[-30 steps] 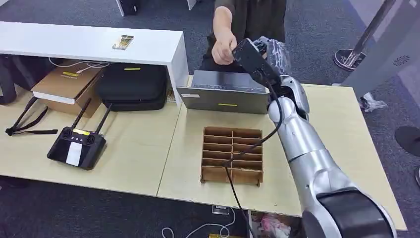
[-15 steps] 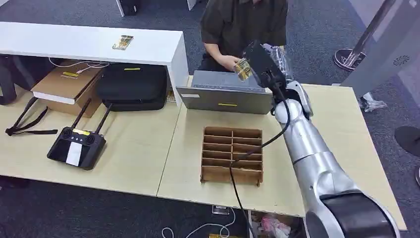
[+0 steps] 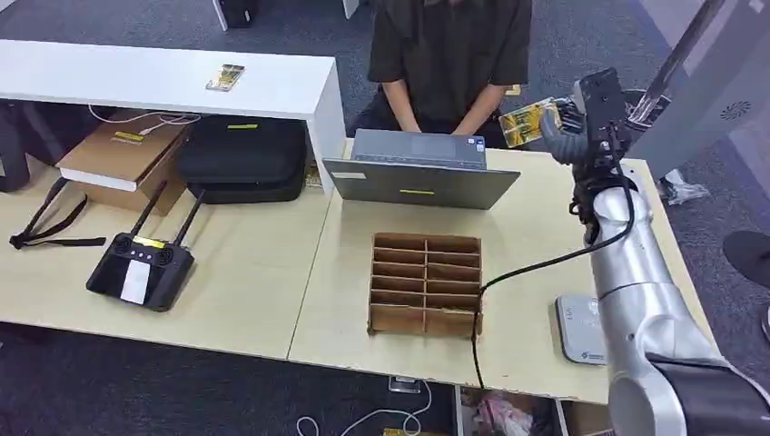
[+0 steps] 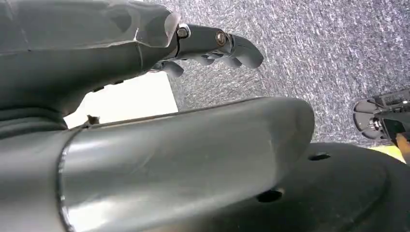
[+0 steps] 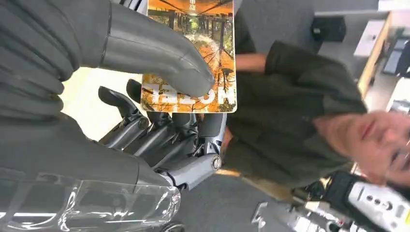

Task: Pass the card to the sensor for recognition and then transmit it.

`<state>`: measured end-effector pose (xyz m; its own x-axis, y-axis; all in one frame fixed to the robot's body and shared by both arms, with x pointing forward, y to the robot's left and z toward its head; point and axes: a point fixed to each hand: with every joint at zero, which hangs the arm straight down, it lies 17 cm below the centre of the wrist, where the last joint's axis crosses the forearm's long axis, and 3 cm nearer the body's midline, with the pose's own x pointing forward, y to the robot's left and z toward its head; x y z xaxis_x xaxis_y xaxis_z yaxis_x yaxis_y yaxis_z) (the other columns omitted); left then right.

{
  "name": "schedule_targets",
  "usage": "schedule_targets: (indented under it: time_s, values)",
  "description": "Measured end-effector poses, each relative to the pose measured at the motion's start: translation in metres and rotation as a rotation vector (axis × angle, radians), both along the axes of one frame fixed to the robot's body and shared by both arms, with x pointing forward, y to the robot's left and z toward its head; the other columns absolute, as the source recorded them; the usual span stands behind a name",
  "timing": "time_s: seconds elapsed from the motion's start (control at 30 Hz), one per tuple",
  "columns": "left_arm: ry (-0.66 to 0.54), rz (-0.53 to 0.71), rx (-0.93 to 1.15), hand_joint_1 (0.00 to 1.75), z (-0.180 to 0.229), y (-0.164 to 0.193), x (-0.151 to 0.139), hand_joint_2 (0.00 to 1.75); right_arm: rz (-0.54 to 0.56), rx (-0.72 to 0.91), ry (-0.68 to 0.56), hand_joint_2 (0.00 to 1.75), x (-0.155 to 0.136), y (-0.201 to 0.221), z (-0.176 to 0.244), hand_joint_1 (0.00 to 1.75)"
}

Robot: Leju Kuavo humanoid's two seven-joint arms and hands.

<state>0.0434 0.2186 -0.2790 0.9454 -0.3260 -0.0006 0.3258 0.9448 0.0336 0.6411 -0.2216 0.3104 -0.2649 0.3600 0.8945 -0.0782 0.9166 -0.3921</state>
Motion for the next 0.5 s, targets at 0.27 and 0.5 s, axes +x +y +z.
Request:
schedule_targets:
  time_s: [0.27, 0.5]
  values:
    - [-0.002, 0.033, 0.011, 0.0, 0.0, 0.001, 0.0, 0.0, -0.103, -0.031, -0.007, 1.75, -0.013, -0.067, -0.026, 1.75]
    - [-0.001, 0.059, 0.014, 0.0, 0.0, 0.0, -0.001, 0.0, -0.183, -0.051, 0.04, 1.75, -0.059, -0.099, -0.1, 1.75]
